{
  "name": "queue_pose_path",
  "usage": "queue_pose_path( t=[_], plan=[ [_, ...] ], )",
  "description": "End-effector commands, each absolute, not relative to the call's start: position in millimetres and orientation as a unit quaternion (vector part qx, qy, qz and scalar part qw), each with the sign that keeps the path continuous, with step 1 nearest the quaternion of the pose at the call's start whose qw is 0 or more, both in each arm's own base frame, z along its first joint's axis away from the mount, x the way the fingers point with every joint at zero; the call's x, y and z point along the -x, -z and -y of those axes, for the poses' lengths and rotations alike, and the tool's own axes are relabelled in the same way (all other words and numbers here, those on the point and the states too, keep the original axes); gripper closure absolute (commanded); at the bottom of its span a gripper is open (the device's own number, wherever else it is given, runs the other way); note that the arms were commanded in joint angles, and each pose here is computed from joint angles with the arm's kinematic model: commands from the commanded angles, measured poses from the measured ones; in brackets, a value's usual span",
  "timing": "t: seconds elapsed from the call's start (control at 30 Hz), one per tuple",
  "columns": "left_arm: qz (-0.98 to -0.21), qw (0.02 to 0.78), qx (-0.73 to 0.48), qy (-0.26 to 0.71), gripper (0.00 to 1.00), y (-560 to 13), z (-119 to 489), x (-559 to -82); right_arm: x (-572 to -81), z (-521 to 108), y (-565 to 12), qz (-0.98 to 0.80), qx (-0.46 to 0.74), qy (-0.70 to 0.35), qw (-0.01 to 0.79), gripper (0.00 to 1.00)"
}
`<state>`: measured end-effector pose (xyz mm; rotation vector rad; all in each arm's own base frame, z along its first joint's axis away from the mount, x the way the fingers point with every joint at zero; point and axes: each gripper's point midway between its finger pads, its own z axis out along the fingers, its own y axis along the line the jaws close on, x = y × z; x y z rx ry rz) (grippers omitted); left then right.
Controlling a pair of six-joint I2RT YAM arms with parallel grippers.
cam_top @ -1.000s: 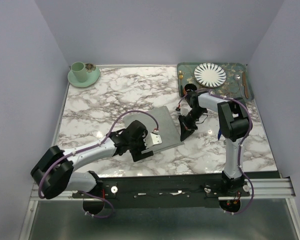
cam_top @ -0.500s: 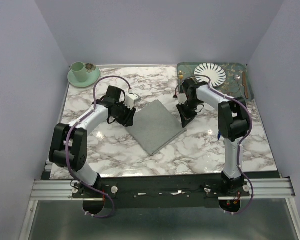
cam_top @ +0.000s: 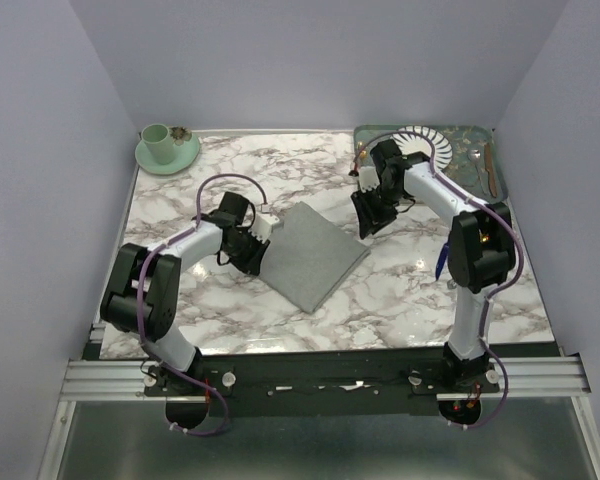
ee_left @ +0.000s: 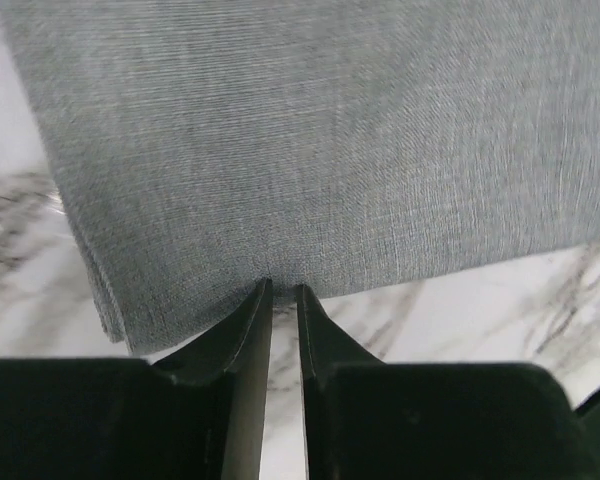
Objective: Fold the napkin into a case and place the utensils inside
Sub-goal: Smooth out the lower triangle-folded napkin at the center of the board.
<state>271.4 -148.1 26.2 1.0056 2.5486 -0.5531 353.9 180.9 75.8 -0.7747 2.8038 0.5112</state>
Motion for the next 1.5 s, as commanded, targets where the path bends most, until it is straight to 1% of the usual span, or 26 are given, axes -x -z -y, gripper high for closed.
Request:
queue_pose_path(
  t=[0.0,0.03,0.07,0.1,0.13,0.17,0.23,0.3,0.33,0.37,0.43,0.53,0.57,0.67,0.77,0.8,0.87,0.93,0.97,1.0,1.03,1.13,1.17,1.27,1.33,1.47],
  plan=[
    [-0.875,0.155,-0.426,0.169,0.78,-37.6,167.7,-233.5,-304.6,-189.0,-67.3,-0.945,0.226,-0.233,0.027,0.43],
    [-0.871,0.157,-0.432,0.171,0.76,-42.3,173.6,-232.0,-299.2,-188.8,-63.0,-0.946,0.218,-0.240,0.014,0.40],
    [-0.871,0.150,-0.433,0.178,0.69,-45.4,177.6,-227.5,-292.6,-193.0,-61.0,-0.943,0.212,-0.256,0.002,0.35],
    [-0.867,0.152,-0.437,0.187,0.65,-51.5,184.3,-228.1,-284.0,-193.1,-53.5,-0.944,0.197,-0.262,-0.020,0.32],
    [-0.863,0.150,-0.439,0.200,0.62,-55.7,188.4,-226.0,-281.7,-194.2,-51.6,-0.943,0.189,-0.271,-0.028,0.31],
    [-0.860,0.150,-0.441,0.208,0.55,-59.0,190.3,-223.8,-279.9,-198.4,-51.7,-0.940,0.183,-0.285,-0.033,0.30],
    [-0.856,0.175,-0.438,0.211,0.52,-70.1,189.6,-228.6,-282.5,-200.1,-46.5,-0.941,0.173,-0.289,-0.038,0.30],
    [-0.853,0.204,-0.422,0.228,0.44,-80.1,189.1,-234.5,-287.1,-203.9,-43.5,-0.939,0.170,-0.297,-0.039,0.30],
    [-0.854,0.234,-0.403,0.233,0.42,-93.0,182.1,-243.5,-294.8,-206.8,-45.1,-0.937,0.170,-0.302,-0.032,0.31],
    [-0.852,0.255,-0.389,0.242,0.36,-100.9,181.1,-249.9,-297.2,-208.3,-38.1,-0.937,0.166,-0.305,-0.040,0.35],
    [-0.846,0.283,-0.362,0.271,0.31,-120.1,178.7,-252.6,-308.4,-213.6,-38.2,-0.934,0.171,-0.311,-0.031,0.39],
    [-0.844,0.323,-0.320,0.283,0.25,-136.9,166.6,-261.7,-320.4,-220.0,-29.0,-0.931,0.175,-0.317,-0.032,0.52],
    [-0.840,0.337,-0.314,0.286,0.25,-141.8,165.2,-265.6,-328.7,-224.6,-26.9,-0.928,0.179,-0.324,-0.031,0.58],
    [-0.845,0.357,-0.267,0.297,0.28,-148.5,153.5,-273.2,-341.9,-237.6,-30.6,-0.918,0.212,-0.336,-0.014,0.65],
    [-0.853,0.353,-0.202,0.327,0.30,-148.6,142.5,-281.7,-340.7,-253.8,-31.8,-0.902,0.276,-0.333,-0.003,0.66],
    [-0.855,0.348,-0.182,0.340,0.31,-147.0,141.2,-282.9,-347.9,-256.2,-34.2,-0.896,0.308,-0.319,0.018,0.66],
    [-0.853,0.343,-0.150,0.364,0.33,-143.6,138.9,-290.0,-353.4,-260.4,-37.4,-0.894,0.334,-0.298,0.035,0.64],
    [-0.855,0.334,-0.122,0.377,0.33,-138.1,140.7,-291.7,-369.8,-253.9,-46.2,-0.902,0.335,-0.268,0.059,0.57],
    [-0.847,0.352,-0.124,0.378,0.33,-142.0,141.4,-298.1,-371.9,-248.5,-49.8,-0.905,0.332,-0.258,0.061,0.54],
    [-0.849,0.355,-0.109,0.377,0.33,-141.5,140.7,-300.4,-376.5,-242.9,-53.7,-0.910,0.329,-0.243,0.070,0.47],
    [-0.848,0.360,-0.104,0.375,0.33,-140.2,140.0,-301.4,-379.1,-235.9,-56.3,-0.916,0.315,-0.237,0.073,0.45],
    [-0.847,0.379,-0.093,0.362,0.33,-139.3,136.5,-310.4,-384.7,-228.7,-77.9,-0.924,0.281,-0.239,0.101,0.44],
    [-0.853,0.398,-0.080,0.328,0.34,-135.3,127.2,-321.5,-390.0,-227.9,-86.2,-0.933,0.243,-0.233,0.125,0.50],
    [-0.858,0.404,-0.080,0.308,0.35,-131.1,121.7,-329.6,-393.1,-238.8,-89.3,-0.932,0.219,-0.259,0.127,0.56],
    [-0.861,0.398,-0.077,0.306,0.36,-127.7,121.2,-331.9,-395.6,-251.0,-94.0,-0.927,0.205,-0.289,0.122,0.60],
    [-0.862,0.390,-0.074,0.316,0.37,-126.3,124.3,-335.0,-402.2,-262.9,-76.4,-0.929,0.177,-0.310,0.094,0.64]
  ],
)
